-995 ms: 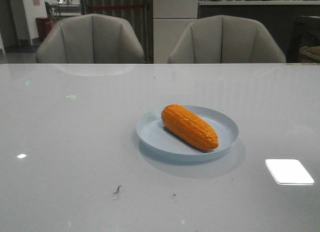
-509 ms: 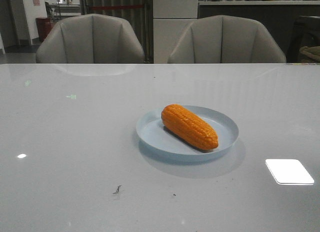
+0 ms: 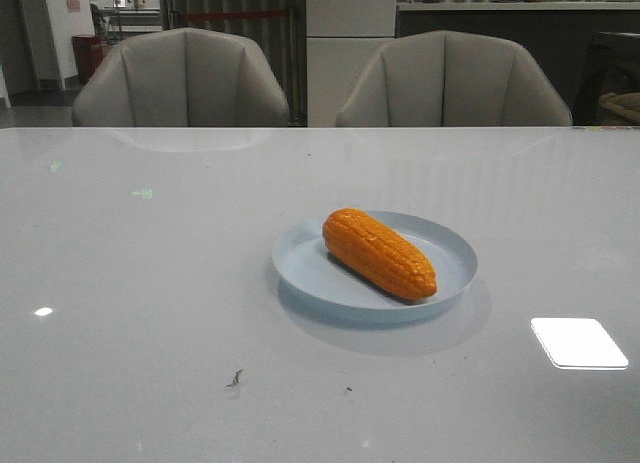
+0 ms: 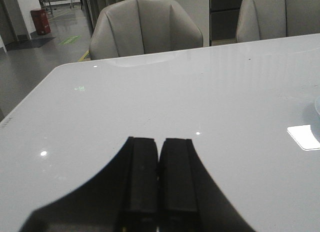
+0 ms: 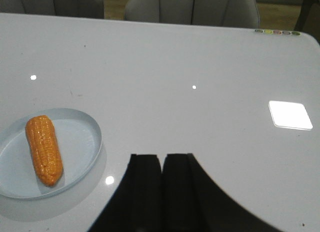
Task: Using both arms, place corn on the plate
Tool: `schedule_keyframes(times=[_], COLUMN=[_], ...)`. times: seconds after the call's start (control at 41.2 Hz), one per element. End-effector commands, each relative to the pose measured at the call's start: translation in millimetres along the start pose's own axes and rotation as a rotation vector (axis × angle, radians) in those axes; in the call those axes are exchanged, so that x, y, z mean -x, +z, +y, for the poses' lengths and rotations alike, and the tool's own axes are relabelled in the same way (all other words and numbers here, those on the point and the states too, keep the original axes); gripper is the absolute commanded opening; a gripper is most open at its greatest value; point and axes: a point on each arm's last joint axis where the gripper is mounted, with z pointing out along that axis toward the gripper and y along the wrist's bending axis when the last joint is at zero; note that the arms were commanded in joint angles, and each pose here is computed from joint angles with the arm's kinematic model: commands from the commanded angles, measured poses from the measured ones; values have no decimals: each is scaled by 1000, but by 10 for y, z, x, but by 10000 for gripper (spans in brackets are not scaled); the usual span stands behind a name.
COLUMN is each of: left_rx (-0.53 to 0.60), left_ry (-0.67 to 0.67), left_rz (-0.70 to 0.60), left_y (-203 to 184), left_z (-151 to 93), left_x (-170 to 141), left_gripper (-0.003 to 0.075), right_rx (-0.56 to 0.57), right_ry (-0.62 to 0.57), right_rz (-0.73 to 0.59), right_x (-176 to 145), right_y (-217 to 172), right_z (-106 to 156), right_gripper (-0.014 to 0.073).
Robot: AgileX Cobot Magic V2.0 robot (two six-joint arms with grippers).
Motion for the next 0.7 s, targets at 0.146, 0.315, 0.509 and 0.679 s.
schedule_keyframes(times=[0.146,0.315,0.509,0.679], left_rx=[5,5,4,4], left_ry=[-14,-14,-14,-14], left_rz=[-63,-63,-59,-60], left_y=[6,6,8,7], left_z=[-8,-8,-8,-8], left_x=[-38,-38,-41,-41], left_gripper=[94,94,94,94], right_rx=[-3,-3,4,9], right_ry=[3,2,7,6], right_rz=[-255,-307,-175,-74], right_x=[-322,-734,-1050,-1146], right_y=[-240,-299,-241,-231], right_z=[-9,-15,-12,-8], right_gripper=[59,59,59,59])
